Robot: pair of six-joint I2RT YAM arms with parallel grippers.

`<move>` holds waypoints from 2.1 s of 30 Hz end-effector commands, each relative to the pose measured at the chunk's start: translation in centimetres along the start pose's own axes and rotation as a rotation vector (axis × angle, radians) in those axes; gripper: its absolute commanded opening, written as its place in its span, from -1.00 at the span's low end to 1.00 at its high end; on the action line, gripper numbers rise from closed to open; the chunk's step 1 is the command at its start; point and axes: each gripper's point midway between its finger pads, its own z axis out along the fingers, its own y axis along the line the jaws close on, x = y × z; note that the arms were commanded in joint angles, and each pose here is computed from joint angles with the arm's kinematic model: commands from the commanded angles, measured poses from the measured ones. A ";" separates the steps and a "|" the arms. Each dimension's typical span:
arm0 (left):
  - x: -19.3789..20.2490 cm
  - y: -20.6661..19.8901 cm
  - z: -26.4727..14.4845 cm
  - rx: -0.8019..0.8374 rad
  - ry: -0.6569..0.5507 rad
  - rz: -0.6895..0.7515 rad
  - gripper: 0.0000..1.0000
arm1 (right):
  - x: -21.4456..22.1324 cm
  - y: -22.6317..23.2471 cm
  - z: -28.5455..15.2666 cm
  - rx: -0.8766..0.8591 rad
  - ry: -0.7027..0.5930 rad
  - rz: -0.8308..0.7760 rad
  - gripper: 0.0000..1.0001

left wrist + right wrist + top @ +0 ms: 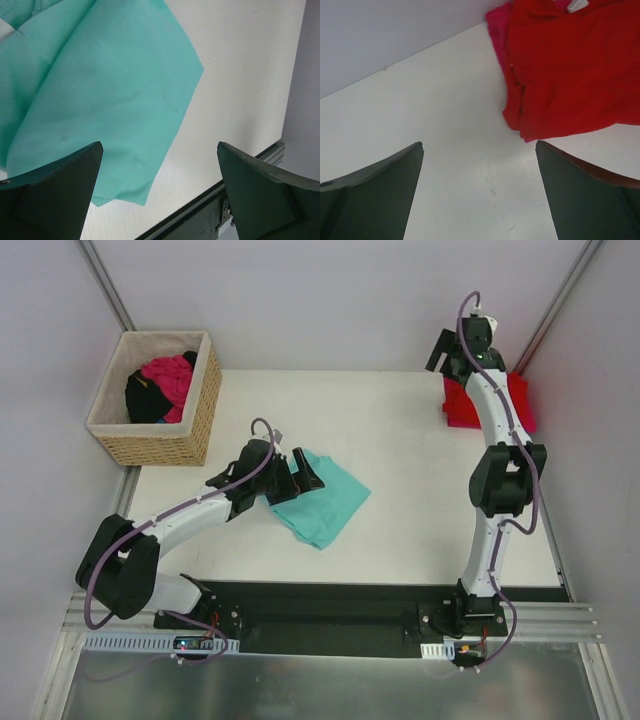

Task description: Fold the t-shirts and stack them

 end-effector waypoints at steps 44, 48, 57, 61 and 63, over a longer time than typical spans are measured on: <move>-0.2 3.0 0.0 -0.074 0.019 0.030 0.98 | 12.1 -7.3 12.0 0.038 0.431 0.308 0.93; -0.2 2.9 -0.4 -0.070 0.008 0.026 0.98 | 13.7 -5.7 10.0 0.019 0.485 0.350 0.93; 0.0 2.3 -1.6 -0.036 -0.009 0.013 0.98 | 20.5 -2.3 3.3 0.018 0.520 0.338 0.93; 0.4 2.4 -2.4 -0.028 -0.026 0.012 0.98 | 22.8 -0.6 1.0 -0.014 0.556 0.285 0.93; 0.3 2.1 -3.0 -0.014 -0.041 0.016 0.98 | 24.7 -0.7 -0.1 -0.006 0.578 0.272 0.93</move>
